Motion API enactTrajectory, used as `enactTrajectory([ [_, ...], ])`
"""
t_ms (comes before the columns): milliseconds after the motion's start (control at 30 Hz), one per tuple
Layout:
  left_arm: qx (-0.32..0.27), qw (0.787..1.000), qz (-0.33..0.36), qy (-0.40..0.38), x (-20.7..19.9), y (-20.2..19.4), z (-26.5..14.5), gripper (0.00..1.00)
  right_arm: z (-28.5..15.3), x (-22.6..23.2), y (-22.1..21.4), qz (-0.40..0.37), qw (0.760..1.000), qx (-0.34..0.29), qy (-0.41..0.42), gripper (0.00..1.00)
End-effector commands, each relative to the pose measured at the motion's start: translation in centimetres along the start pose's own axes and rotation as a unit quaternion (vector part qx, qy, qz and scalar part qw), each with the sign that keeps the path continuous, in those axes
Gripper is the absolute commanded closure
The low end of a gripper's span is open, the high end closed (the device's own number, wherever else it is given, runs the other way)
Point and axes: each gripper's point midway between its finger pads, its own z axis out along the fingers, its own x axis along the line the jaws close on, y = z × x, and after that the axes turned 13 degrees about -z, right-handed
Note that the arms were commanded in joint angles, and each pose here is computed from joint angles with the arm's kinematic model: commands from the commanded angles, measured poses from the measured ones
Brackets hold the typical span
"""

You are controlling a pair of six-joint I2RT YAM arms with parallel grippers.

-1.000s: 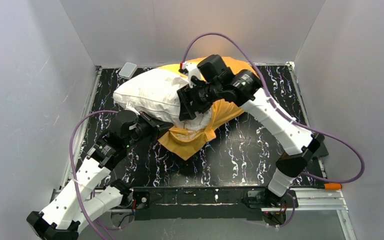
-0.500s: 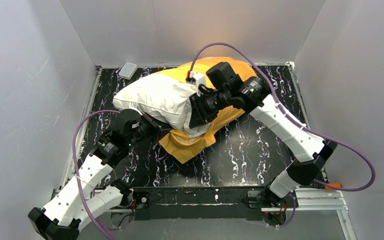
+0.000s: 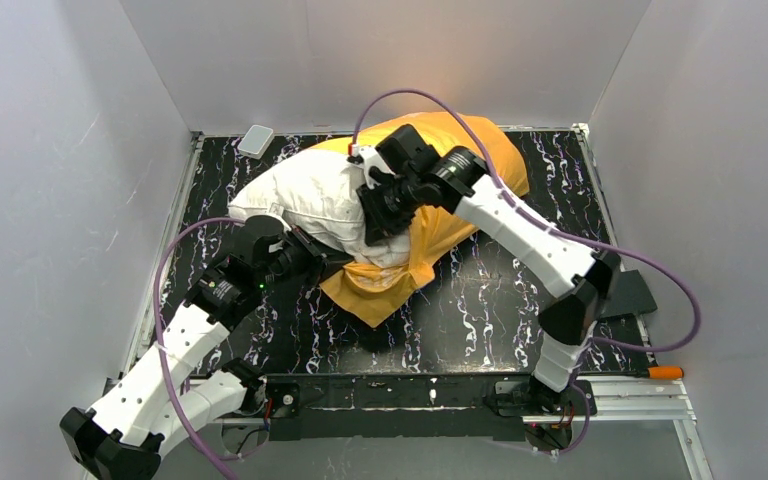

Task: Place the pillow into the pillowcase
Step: Stuff the pillow into the pillowcase.

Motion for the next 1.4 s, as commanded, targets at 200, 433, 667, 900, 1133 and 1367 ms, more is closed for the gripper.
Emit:
enactTrajectory([
  [200, 0.091, 0.985, 0.024, -0.143, -6.8, -4.0, -4.8, 1.00, 8.9, -5.8, -4.4, -0.001, 0.994, 0.096, -0.060, 0.80],
  [433, 0.029, 0.981, -0.008, -0.194, -8.5, -1.6, -5.7, 1.00, 6.6, -2.3, -13.9, 0.021, 0.983, 0.184, 0.007, 0.80],
  [667, 0.006, 0.968, -0.062, -0.243, -9.8, 0.6, -5.4, 1.00, 2.8, -0.6, -18.8, 0.024, 0.970, 0.240, 0.032, 0.78],
  [900, 0.057, 0.971, -0.016, -0.230, -12.1, -1.3, -5.4, 1.00, 7.5, -1.3, -14.8, 0.053, 0.984, 0.166, 0.032, 0.77],
  [1133, 0.112, 0.979, 0.015, -0.171, -11.1, -3.5, -4.5, 1.00, 11.4, -3.4, -3.2, 0.037, 0.998, 0.048, 0.010, 0.76],
  [1367, 0.154, 0.965, 0.039, -0.207, -13.4, -6.1, -6.5, 1.00, 14.4, -9.8, -6.5, 0.039, 0.983, 0.126, -0.129, 0.77],
])
